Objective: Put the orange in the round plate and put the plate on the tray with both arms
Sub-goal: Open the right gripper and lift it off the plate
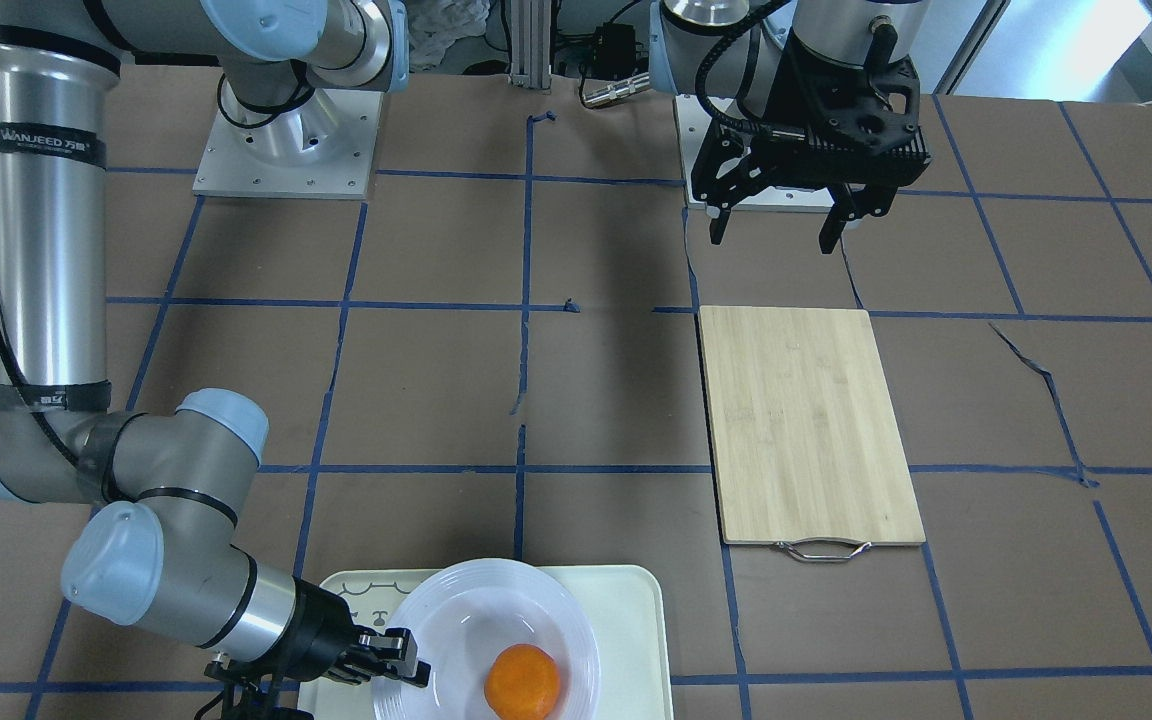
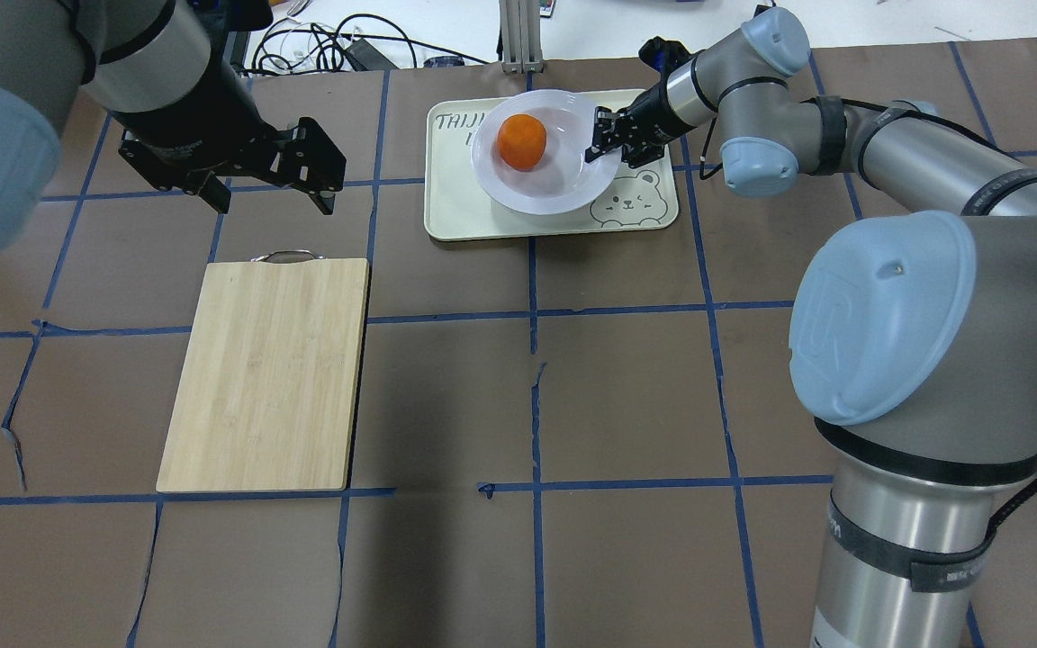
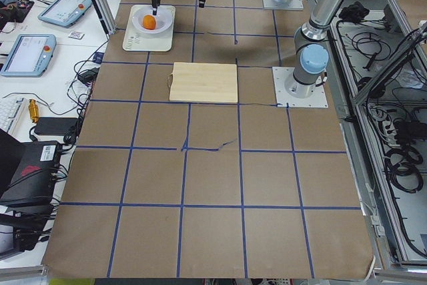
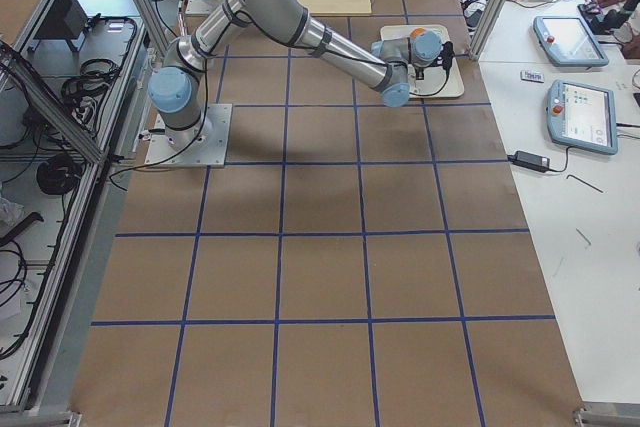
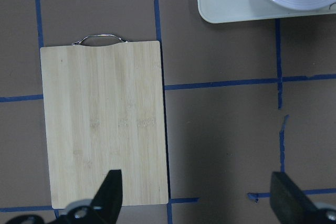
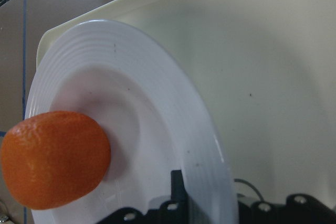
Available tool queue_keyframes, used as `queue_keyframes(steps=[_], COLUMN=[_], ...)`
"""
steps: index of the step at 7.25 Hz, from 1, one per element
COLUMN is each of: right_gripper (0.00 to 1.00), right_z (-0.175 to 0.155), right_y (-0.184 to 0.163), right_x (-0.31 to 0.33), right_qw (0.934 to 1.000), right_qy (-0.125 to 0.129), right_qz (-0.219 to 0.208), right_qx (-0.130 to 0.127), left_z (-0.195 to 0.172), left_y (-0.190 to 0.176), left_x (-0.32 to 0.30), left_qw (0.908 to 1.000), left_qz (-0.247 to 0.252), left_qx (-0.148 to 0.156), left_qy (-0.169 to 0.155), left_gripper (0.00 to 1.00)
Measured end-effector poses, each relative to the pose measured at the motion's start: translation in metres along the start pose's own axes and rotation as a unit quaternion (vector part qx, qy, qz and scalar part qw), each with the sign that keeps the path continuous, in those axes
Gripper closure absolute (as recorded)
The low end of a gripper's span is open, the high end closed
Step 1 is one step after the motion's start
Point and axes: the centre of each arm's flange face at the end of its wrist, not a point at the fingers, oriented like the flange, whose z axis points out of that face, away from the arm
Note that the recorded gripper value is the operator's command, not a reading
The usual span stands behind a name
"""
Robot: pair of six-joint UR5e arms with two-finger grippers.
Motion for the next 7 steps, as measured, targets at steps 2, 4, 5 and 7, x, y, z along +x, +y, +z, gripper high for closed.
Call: queue_keyframes(steps=[2,4,5,7], right_gripper=[0.03,0.00,0.00,0.00], right_z=[0.009,0.009,0.004,-0.035], right_y=[-0.001,-0.003,-0.006,-0.014], right_x=[0.006,0.007,0.005,-0.012], right_qw=[1.0000,1.0000,0.9999,0.9975], right_qy=[-0.002,0.004,0.012,0.069], right_qz=[0.004,0.002,-0.001,-0.005], right_qx=[-0.004,-0.002,0.004,0.017], left_z=[0.000,0.000,0.000,0.000], left_y=[0.000,0.000,0.000,0.000], left_x=[0.000,0.000,0.000,0.000], left_qw=[1.0000,1.0000,1.0000,1.0000], left_qz=[0.000,0.000,0.000,0.000], left_qx=[0.000,0.000,0.000,0.000], left_qy=[0.000,0.000,0.000,0.000], left_gripper=[0.00,0.00,0.00,0.00])
